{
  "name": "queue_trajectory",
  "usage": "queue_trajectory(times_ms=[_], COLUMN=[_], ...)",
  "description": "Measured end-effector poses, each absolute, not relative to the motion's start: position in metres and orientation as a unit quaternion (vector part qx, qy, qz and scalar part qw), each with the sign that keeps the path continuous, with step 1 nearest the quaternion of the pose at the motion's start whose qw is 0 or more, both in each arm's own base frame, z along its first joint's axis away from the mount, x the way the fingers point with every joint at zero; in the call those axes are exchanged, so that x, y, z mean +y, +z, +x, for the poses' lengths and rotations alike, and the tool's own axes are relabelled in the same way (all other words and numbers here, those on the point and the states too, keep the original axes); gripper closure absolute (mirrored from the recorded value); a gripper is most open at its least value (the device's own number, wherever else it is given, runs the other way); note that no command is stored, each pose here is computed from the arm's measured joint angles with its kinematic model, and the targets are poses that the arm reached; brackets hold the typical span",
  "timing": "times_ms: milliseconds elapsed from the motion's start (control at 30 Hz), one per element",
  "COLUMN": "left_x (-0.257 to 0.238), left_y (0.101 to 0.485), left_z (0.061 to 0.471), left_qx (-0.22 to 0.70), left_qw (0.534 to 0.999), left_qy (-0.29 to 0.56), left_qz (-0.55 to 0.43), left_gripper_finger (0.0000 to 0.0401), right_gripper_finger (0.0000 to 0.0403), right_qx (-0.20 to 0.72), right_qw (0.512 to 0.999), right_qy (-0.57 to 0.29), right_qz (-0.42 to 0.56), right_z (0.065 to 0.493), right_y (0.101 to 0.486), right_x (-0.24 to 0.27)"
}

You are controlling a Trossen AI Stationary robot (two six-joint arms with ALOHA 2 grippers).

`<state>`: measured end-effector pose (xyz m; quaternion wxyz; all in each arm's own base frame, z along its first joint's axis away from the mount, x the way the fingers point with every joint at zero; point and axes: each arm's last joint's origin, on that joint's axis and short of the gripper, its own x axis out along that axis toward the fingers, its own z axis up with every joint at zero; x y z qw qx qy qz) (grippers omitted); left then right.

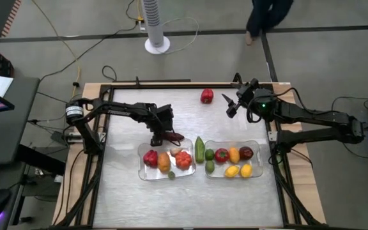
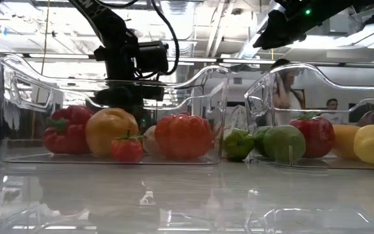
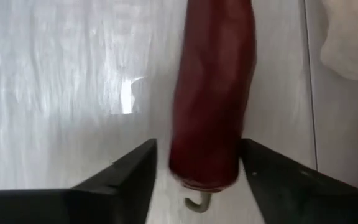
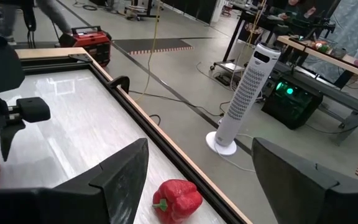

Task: Sort produce into baskets
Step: Put the red chili pepper into the left transparent bin

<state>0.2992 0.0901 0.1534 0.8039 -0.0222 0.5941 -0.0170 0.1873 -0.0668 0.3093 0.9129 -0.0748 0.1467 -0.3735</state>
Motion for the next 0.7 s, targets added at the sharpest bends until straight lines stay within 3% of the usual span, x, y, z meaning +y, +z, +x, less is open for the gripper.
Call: queue_trajectory(times_ms=[200, 400, 700], left_x=[0.090, 0.092, 0.097], left_y=[0.154, 0.173, 0.248], left_z=[0.299, 0.306, 0.309], left_qx=[0.594, 0.601, 0.586], left_qw=[0.804, 0.798, 0.809], left_qy=[-0.018, -0.026, 0.026], left_qz=[-0.022, -0.022, 0.036], left_gripper_finger=[0.0294, 0.0299, 0.0272], right_gripper_finger=[0.0092, 0.0092, 0.0092], right_qx=[0.147, 0.147, 0.152], right_qw=[0.913, 0.913, 0.912], right_qy=[-0.373, -0.373, -0.373], right_qz=[-0.075, -0.075, -0.076], right_z=[0.187, 0.187, 0.187], right_y=[0.309, 0.309, 0.308], right_x=[-0.067, -0.067, -0.067])
